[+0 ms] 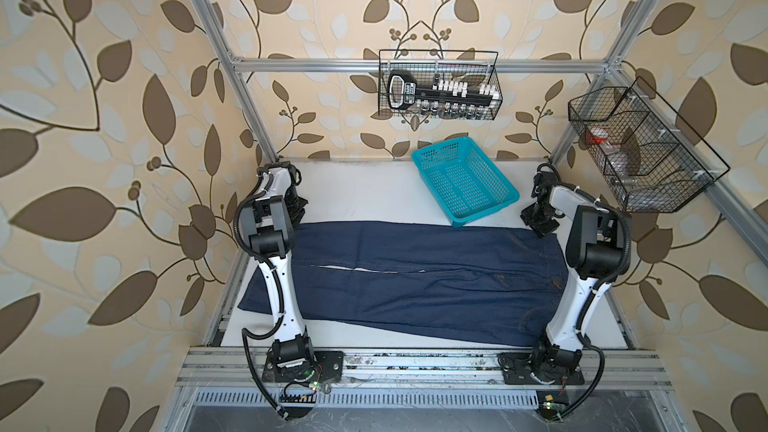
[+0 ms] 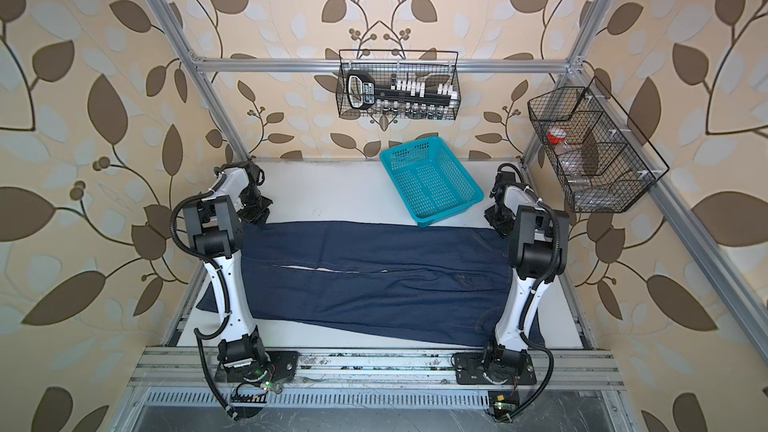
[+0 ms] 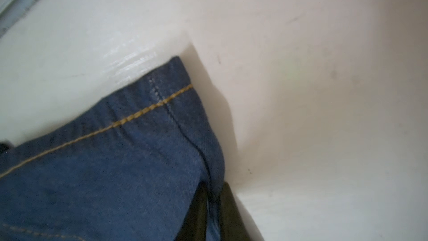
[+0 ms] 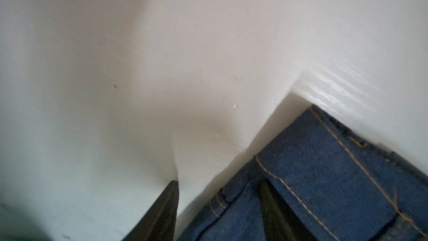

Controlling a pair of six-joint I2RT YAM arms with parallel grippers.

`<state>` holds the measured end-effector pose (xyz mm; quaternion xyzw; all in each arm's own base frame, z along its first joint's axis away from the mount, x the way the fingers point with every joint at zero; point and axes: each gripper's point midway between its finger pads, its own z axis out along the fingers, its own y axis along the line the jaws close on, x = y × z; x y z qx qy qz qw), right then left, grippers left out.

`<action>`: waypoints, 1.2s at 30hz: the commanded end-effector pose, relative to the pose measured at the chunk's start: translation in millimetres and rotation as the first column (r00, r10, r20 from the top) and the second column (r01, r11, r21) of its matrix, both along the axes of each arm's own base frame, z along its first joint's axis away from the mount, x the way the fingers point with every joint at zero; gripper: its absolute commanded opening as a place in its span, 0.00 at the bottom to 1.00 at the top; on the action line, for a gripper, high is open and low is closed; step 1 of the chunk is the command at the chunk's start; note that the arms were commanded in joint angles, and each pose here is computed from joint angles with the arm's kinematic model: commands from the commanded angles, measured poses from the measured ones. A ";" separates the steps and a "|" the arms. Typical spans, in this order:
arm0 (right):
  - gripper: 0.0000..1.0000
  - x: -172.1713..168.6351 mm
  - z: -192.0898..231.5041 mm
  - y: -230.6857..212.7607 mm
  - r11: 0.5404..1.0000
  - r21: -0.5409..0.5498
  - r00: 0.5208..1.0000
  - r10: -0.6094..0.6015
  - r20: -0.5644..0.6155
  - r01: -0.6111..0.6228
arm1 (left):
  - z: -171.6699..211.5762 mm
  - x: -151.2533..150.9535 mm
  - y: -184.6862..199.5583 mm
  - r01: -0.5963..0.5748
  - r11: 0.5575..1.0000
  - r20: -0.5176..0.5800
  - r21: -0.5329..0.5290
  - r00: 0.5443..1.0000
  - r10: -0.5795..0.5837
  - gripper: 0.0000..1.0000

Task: Fold and stack the trousers

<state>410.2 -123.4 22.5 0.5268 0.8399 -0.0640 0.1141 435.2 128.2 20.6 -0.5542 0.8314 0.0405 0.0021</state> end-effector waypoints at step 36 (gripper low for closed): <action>0.00 -48.3 82.9 16.2 0.990 0.007 0.949 0.131 0.286 -0.138 | 113.7 -33.8 -26.9 0.084 0.993 0.288 -0.083 0.956 -0.057 0.00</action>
